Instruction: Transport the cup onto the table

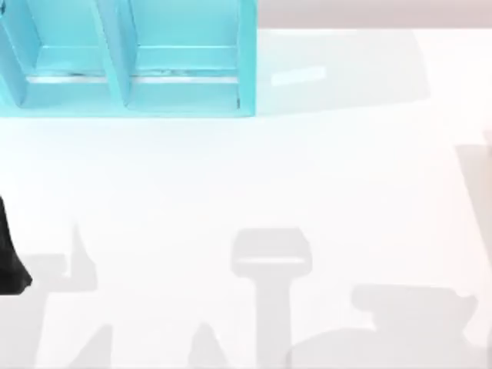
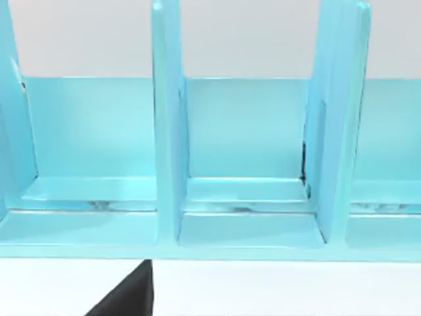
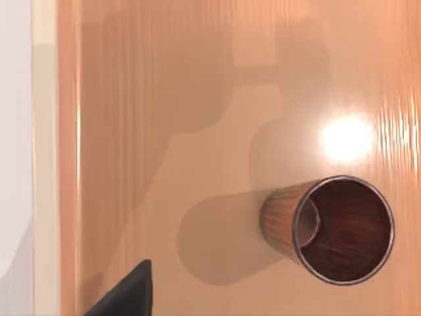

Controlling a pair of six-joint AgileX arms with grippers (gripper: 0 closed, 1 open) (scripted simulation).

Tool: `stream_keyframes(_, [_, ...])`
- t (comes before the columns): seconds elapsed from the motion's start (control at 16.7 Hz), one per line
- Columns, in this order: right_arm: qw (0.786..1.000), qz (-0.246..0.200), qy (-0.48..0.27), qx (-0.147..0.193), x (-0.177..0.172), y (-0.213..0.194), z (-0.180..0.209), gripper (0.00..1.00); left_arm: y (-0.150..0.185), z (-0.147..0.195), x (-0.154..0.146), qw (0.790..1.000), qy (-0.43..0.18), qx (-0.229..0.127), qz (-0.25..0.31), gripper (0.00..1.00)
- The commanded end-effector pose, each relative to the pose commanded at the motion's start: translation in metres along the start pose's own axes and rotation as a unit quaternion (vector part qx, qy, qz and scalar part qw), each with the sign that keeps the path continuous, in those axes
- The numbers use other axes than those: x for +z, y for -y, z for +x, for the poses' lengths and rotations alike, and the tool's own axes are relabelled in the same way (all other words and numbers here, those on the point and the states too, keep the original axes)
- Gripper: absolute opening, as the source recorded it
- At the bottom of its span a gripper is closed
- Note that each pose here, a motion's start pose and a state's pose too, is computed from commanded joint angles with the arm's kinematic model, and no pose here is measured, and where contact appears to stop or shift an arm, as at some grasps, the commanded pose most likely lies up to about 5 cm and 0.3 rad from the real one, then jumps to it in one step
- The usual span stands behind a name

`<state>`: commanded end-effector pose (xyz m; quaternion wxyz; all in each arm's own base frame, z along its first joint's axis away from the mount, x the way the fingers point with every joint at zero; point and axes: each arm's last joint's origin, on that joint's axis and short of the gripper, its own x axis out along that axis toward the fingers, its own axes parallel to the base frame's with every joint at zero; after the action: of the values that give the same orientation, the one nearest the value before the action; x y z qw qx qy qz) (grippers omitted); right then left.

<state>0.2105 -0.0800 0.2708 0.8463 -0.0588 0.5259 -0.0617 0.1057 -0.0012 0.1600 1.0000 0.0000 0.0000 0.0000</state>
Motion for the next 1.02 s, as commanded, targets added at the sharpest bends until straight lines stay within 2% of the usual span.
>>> stream_keyframes(0.18, [0.994,0.000,-0.108,0.030,0.026,0.032,0.019,1.00,0.000,0.000,0.000,1.000,0.000,0.000,0.000,1.00])
stream_keyframes(0.42, [0.978,0.002,-0.198,0.068,0.047,0.068,0.045,1.00,0.000,0.000,0.000,1.000,0.000,0.000,0.000,1.00])
stream_keyframes(0.6, [0.971,0.003,-0.226,0.084,0.053,0.083,0.055,1.00,0.000,0.000,0.000,1.000,0.000,0.000,0.000,1.00])
stream_keyframes(1.02, [0.970,0.002,-0.229,0.086,0.052,0.083,0.060,1.00,0.000,0.000,0.000,1.000,0.000,0.000,0.000,1.00])
